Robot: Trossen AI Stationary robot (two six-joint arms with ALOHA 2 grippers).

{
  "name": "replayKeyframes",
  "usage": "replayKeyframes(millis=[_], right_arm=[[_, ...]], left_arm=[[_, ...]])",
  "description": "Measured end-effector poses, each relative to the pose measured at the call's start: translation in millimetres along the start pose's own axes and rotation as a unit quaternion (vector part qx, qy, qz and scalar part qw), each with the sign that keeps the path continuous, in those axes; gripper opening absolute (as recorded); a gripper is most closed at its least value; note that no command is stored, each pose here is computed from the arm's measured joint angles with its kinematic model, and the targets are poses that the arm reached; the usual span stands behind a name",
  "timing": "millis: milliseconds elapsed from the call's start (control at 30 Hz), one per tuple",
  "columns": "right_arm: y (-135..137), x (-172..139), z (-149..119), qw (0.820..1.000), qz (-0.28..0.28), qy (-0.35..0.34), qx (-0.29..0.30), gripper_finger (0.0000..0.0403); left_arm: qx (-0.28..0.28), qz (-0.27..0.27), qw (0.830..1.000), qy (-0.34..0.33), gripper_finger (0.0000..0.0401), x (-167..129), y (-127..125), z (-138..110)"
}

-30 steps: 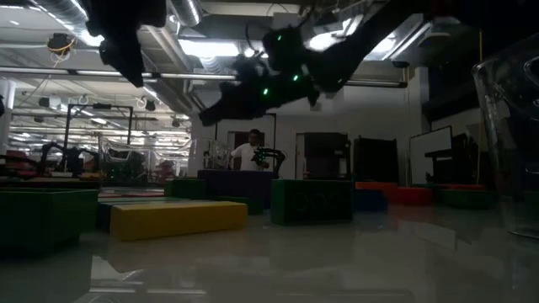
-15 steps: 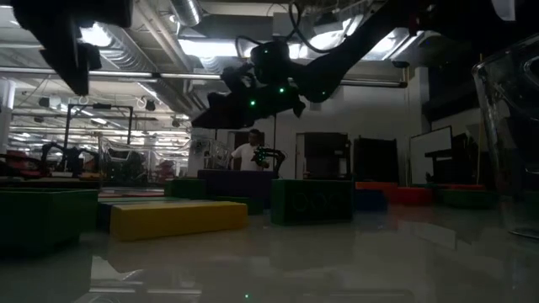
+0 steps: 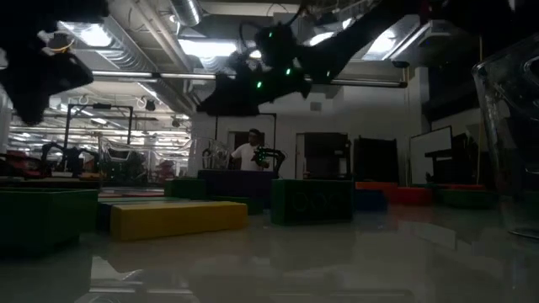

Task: Sort blocks by size
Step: Put the square orange game piece into the top transparent bin

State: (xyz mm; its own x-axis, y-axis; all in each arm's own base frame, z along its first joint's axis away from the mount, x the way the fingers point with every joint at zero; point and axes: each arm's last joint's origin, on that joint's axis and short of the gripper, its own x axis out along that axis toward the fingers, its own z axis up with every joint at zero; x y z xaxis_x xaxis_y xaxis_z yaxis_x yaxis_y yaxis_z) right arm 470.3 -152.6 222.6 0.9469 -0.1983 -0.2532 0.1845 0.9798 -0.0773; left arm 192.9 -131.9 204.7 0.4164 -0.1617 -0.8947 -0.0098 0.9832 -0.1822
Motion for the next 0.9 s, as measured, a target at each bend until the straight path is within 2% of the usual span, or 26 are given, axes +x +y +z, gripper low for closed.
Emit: replayKeyframes(millis=[133,467,633,767,900], right_arm=[[1,-21,21,1.0,0.012,0.028,0.004,0.0227],[4,-87,76,0.996,0.053,0.063,0.025,0.0227],[5,-124,103,0.996,0.052,0.057,0.037,0.0227],[7,-154,121,0.996,0.052,0.054,0.037,0.0227],[10,-181,131,0.992,0.085,0.063,0.069,0.0227]], left_arm=[[0.038,0.011,0.999,0.028,0.0211,14,-7,-6],[0.059,0.027,0.996,0.062,0.0211,31,-15,-15],[0.062,0.035,0.995,0.072,0.0211,37,-16,-17],[0.065,0.049,0.993,0.081,0.0211,44,-16,-18],[0.068,0.06,0.991,0.096,0.0211,54,-16,-21]])
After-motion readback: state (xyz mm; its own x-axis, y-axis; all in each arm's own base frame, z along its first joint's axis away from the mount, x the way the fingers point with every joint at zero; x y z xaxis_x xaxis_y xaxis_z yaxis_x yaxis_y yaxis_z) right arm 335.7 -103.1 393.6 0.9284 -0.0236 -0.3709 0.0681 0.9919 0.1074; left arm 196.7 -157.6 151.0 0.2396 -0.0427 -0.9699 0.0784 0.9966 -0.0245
